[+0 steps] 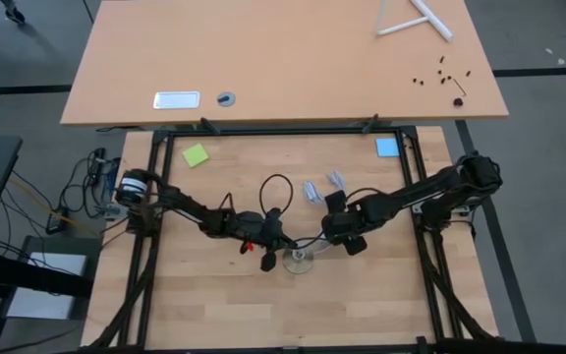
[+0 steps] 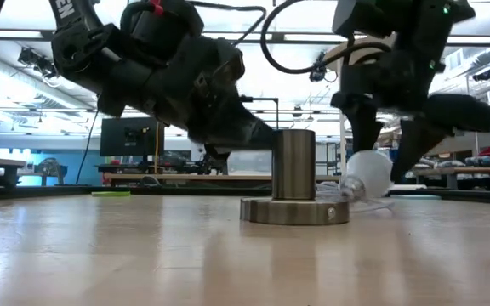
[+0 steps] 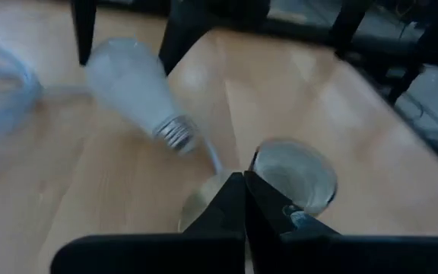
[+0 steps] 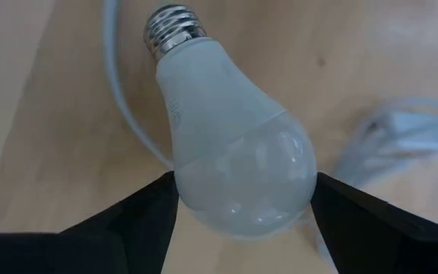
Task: Screw lightbulb
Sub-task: Insert the lightbulb into the lamp
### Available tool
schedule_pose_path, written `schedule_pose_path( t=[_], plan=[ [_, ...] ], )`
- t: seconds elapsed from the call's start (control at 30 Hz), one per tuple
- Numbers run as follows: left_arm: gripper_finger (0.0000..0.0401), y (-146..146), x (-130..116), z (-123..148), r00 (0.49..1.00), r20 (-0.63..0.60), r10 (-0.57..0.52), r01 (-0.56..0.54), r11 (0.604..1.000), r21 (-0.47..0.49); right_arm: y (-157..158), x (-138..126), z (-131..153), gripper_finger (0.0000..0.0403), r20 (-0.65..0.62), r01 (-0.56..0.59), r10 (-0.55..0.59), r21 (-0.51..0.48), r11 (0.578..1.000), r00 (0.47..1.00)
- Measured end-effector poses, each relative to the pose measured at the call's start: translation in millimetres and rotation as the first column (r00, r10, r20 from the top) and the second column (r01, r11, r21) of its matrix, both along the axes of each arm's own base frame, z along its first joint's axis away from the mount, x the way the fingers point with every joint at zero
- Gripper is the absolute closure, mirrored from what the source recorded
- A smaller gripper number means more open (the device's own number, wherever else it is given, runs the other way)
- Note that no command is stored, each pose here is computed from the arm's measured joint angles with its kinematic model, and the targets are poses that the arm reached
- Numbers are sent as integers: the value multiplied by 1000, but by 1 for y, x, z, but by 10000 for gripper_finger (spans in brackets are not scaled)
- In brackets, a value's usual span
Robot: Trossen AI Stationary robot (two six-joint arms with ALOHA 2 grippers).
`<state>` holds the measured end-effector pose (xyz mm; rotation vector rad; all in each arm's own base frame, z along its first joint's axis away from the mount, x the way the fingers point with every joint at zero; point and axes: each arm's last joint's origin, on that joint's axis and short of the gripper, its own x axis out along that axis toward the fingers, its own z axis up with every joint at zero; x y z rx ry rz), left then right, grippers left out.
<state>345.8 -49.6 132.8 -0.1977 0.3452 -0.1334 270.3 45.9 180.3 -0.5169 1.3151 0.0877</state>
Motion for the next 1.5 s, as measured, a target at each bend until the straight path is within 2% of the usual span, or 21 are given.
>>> schedule_pose_path(
  t=[0.23,0.47,0.57,0.67,0.77,0.87,1.0,1.1,1.2,1.27,1.33,1.4,1.5],
  plan=[
    [400,1,0,24,997,82,3,-2,1000,-10,-3,3,35,111,-37,71,-77,-141,987,996],
    [400,1,-6,49,988,154,-6,4,1000,13,-3,10,71,112,39,122,-116,-184,975,992],
    [400,3,-10,59,987,159,20,-25,999,35,-3,11,86,111,68,150,-138,-212,966,988],
    [400,3,-17,66,988,121,93,-105,990,97,-3,11,97,110,101,185,-165,-241,953,981],
    [400,1,-26,72,978,70,194,-204,962,179,-2,13,104,111,132,203,-176,-230,952,975],
    [400,-3,-36,79,968,42,245,-249,944,218,0,16,109,112,161,209,-176,-217,954,971],
    [400,-9,-43,85,971,25,238,-237,945,226,2,21,111,110,218,218,-175,-195,956,960],
    [400,-12,-52,82,970,-60,237,-213,939,269,6,24,112,110,254,218,-169,-178,960,952],
    [400,-11,-65,80,932,-148,332,-273,908,318,11,27,114,111,296,216,-164,-154,964,941],
    [400,-10,-70,79,912,-167,375,-310,896,317,14,28,115,111,322,212,-157,-141,967,934],
    [400,-14,-72,81,921,-139,363,-314,906,284,16,30,116,111,338,209,-154,-133,969,928],
    [400,-19,-71,85,949,-95,302,-271,930,248,17,32,117,112,365,213,-157,-118,970,918],
    [400,-24,-70,88,969,-54,240,-218,941,259,17,34,117,112,379,216,-160,-111,970,912]
  ],
)
